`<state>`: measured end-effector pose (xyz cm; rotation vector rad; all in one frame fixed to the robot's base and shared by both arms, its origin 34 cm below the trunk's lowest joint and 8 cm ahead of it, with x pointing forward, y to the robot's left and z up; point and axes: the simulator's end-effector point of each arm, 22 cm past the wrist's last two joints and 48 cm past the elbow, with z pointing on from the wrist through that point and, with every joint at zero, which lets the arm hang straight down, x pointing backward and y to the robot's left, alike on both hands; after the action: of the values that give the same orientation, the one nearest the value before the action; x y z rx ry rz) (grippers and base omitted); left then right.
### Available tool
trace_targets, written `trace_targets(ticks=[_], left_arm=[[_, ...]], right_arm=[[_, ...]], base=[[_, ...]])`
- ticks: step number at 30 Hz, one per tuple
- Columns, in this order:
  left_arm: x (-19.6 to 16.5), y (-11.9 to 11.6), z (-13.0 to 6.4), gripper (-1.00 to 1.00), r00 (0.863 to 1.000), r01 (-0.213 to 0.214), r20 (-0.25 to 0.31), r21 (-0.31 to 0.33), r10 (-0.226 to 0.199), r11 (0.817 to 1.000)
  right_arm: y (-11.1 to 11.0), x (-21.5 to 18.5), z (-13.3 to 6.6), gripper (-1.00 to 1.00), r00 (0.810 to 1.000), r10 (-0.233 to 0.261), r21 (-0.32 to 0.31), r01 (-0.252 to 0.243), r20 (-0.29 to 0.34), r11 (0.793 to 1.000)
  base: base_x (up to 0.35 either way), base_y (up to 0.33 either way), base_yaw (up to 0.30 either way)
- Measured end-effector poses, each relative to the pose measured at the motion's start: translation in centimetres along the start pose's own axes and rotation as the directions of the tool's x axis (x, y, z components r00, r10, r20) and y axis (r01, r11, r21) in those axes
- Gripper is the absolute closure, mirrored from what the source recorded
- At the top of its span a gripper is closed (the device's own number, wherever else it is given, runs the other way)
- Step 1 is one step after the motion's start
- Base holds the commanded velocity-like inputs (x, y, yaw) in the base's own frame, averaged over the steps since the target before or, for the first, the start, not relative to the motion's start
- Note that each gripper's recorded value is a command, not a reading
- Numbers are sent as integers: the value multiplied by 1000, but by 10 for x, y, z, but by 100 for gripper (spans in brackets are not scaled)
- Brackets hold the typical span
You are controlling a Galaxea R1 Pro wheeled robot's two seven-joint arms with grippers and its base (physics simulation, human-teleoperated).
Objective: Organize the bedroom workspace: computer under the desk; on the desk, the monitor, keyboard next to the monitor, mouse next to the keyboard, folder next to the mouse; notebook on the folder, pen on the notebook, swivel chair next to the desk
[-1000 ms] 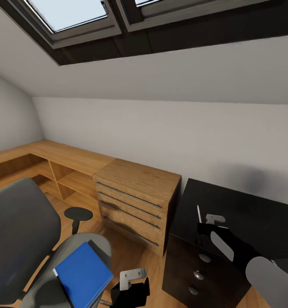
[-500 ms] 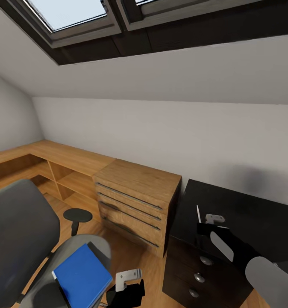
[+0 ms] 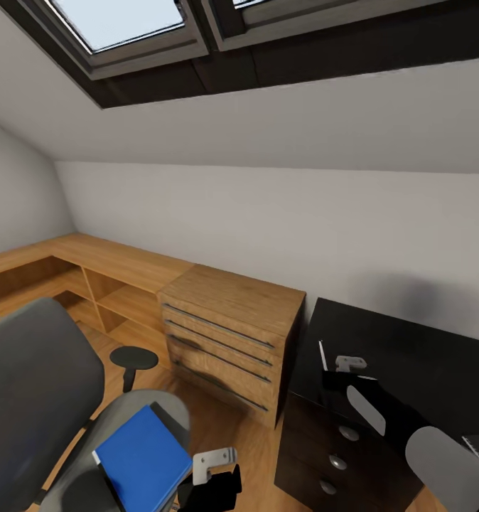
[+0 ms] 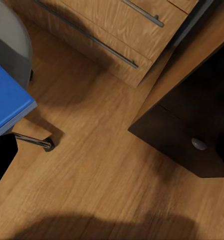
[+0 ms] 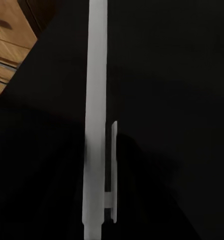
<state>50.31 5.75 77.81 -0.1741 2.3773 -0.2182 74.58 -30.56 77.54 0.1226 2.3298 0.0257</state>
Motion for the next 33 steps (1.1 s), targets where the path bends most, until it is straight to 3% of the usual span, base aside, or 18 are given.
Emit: trace_targets(ticks=[8,9,27,33], left_arm=[[0,-1,0,-100,1000,0,1,2,0,1000],[0,-1,0,-100,1000,0,1,2,0,1000],[-11,-3,-13,-100,1000,1,0,-3,-1,1000],[-13,-4,-16,-100,1000,0,-2,-4,0,1000]], right_arm=[[4,1,0,100,1000,-2,-8,2,-4,1000],[4,1,0,-100,1000,-2,-8,2,-4,1000],[7,-15,-13,-100,1000,-1,-11,1,10,1000],[32,-54,-27,-100,996,-4,-48,9,93,999]], base=[[0,0,0],[0,0,0],[0,0,0],[0,0,0]])
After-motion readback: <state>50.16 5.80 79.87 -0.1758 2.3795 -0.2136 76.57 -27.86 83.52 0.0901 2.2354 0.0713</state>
